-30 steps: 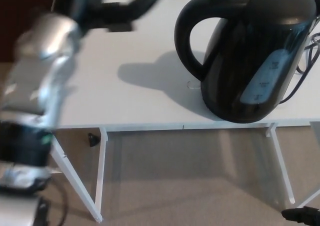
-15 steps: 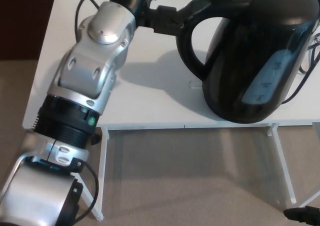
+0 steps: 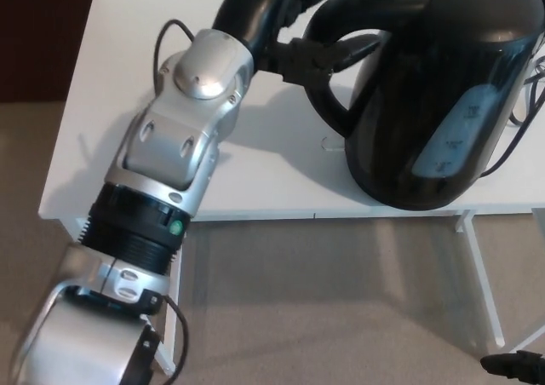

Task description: The robot walk towards a table in front and uses its left hand to pick up the pot from the base and places it on the table

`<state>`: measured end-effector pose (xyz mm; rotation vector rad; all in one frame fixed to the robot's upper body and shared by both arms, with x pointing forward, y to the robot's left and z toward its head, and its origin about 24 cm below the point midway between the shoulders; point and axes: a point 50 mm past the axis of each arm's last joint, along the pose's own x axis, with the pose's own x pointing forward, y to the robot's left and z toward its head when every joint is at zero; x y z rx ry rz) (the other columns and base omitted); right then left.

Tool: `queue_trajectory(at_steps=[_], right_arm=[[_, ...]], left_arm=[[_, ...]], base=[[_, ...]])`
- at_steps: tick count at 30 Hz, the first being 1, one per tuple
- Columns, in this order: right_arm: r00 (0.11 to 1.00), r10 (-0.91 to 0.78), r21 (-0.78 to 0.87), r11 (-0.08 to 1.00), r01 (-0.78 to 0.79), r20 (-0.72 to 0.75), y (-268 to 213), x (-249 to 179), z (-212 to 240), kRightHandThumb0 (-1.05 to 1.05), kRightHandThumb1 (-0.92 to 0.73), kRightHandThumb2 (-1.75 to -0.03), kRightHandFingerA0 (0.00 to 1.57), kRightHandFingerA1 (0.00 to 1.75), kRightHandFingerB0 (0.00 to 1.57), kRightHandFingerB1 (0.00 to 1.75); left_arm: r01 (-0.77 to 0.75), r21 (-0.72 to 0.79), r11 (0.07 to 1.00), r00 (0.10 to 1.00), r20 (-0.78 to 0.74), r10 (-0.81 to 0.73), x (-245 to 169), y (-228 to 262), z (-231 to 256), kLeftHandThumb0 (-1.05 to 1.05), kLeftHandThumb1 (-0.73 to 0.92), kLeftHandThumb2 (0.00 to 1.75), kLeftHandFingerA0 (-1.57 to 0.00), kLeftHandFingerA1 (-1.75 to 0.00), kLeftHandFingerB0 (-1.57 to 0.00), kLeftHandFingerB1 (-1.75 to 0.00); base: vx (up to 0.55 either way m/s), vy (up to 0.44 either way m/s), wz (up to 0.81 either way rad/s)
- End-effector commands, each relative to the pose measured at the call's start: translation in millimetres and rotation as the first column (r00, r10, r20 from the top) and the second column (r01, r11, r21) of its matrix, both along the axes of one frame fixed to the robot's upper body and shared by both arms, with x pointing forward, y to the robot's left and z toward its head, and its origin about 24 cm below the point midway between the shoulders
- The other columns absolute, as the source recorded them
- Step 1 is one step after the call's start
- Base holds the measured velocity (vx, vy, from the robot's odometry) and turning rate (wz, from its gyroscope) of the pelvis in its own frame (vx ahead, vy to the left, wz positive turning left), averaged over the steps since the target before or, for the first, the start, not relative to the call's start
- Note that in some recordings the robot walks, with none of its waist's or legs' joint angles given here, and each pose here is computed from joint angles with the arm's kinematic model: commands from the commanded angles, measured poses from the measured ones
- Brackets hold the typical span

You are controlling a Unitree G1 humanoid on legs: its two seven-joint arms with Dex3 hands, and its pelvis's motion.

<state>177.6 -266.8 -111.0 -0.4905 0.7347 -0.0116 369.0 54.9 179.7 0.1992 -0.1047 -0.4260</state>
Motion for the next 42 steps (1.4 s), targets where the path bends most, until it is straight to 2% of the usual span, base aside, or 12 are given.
queue_trajectory(at_steps=[1, 11, 17, 19, 20, 28, 29, 30, 31, 39, 41, 42], right_arm=[[1.000, 0.009, -0.028, 1.000, -0.009, 0.018, -5, 2, 4, -0.28, -0.56, -0.56, 0.69, 0.45, 0.60, 0.43], [0.999, 0.033, -0.048, 0.998, -0.032, 0.026, -2, 5, 5, -0.28, -0.56, -0.56, 0.72, 0.47, 0.61, 0.43], [0.999, 0.042, -0.050, 0.998, -0.040, 0.027, 1, 6, 4, -0.27, -0.55, -0.56, 0.70, 0.45, 0.63, 0.43], [0.998, 0.053, -0.057, 0.997, -0.051, 0.025, 1, 6, 4, -0.27, -0.56, -0.56, 0.69, 0.45, 0.63, 0.43], [0.998, 0.056, -0.064, 0.996, -0.054, 0.021, 1, 7, 4, -0.28, -0.55, -0.56, 0.69, 0.44, 0.62, 0.42], [0.997, 0.070, -0.070, 0.995, -0.068, 0.027, 2, 9, 6, -0.28, -0.55, -0.56, 0.68, 0.44, 0.62, 0.42], [0.997, 0.066, -0.067, 0.996, -0.064, 0.030, 2, 10, 6, -0.29, -0.55, -0.56, 0.70, 0.45, 0.62, 0.42], [0.997, 0.066, -0.068, 0.996, -0.064, 0.032, 2, 10, 6, -0.28, -0.56, -0.57, 0.72, 0.46, 0.62, 0.43], [0.997, 0.069, -0.073, 0.995, -0.067, 0.029, 2, 11, 6, -0.30, -0.56, -0.56, 0.71, 0.45, 0.61, 0.42], [0.997, 0.069, -0.075, 0.995, -0.066, 0.032, 1, 12, 7, -0.28, -0.57, -0.56, 0.66, 0.43, 0.59, 0.41], [0.997, 0.069, -0.074, 0.995, -0.066, 0.034, 2, 12, 7, -0.28, -0.56, -0.56, 0.69, 0.44, 0.61, 0.42], [0.997, 0.069, -0.073, 0.995, -0.066, 0.036, 2, 12, 7, -0.28, -0.56, -0.56, 0.69, 0.44, 0.61, 0.42]], left_arm=[[0.006, -0.015, 1.000, 0.999, -0.051, -0.007, 1, -4, -7, -0.26, 0.29, 0.84, -0.02, -0.50, 0.00, -0.47], [-0.020, -0.027, 0.999, 0.997, -0.070, 0.018, 10, -8, -3, -0.26, 0.30, 0.85, -0.01, -0.49, 0.00, -0.48], [-0.045, 0.035, 0.998, 0.998, -0.042, 0.046, 13, -10, -2, -0.55, 0.38, 0.65, -0.21, -0.40, -0.11, -0.33], [-0.046, 0.037, 0.998, 0.998, -0.037, 0.048, 13, -12, -2, -0.54, 0.38, 0.64, -0.20, -0.40, -0.12, -0.33], [-0.046, 0.040, 0.998, 0.998, -0.035, 0.047, 14, -13, -2, -0.26, 0.25, 0.83, -0.07, -0.51, -0.06, -0.50], [-0.085, 0.101, 0.991, 0.996, -0.016, 0.088, 19, -8, -4, -0.26, 0.25, 0.83, -0.06, -0.51, -0.05, -0.50], [-0.086, 0.100, 0.991, 0.996, -0.015, 0.088, 20, -7, -3, -0.51, 0.38, 0.63, -0.18, -0.39, -0.14, -0.33], [-0.088, 0.106, 0.990, 0.996, -0.014, 0.090, 20, -7, -4, -0.27, 0.24, 0.83, -0.06, -0.51, -0.05, -0.50], [-0.090, 0.117, 0.989, 0.996, -0.011, 0.092, 21, -6, -4, -0.53, 0.37, 0.64, -0.18, -0.40, -0.13, -0.34], [-0.087, 0.165, 0.982, 0.996, -0.018, 0.092, 21, -8, -12, -0.49, 0.40, 0.66, -0.22, -0.41, -0.13, -0.35], [-0.095, 0.121, 0.988, 0.994, -0.042, 0.101, 21, -10, -15, -0.31, 0.73, 0.62, -0.64, -0.44, -0.34, -0.31], [-0.099, 0.089, 0.991, 0.993, -0.061, 0.105, 22, -10, -15, -0.31, 0.73, 0.62, -0.64, -0.44, -0.34, -0.31]], base=[[0.00, 0.000, 0.00], [0.00, 0.000, 0.00], [0.00, 0.000, 0.00], [0.00, 0.000, 0.00], [0.00, 0.000, 0.00], [0.00, 0.000, 0.00], [0.00, 0.000, 0.00], [0.00, 0.000, 0.00], [0.00, 0.000, 0.00], [0.00, 0.000, 0.00], [0.00, 0.000, 0.00], [0.00, 0.000, 0.00]])
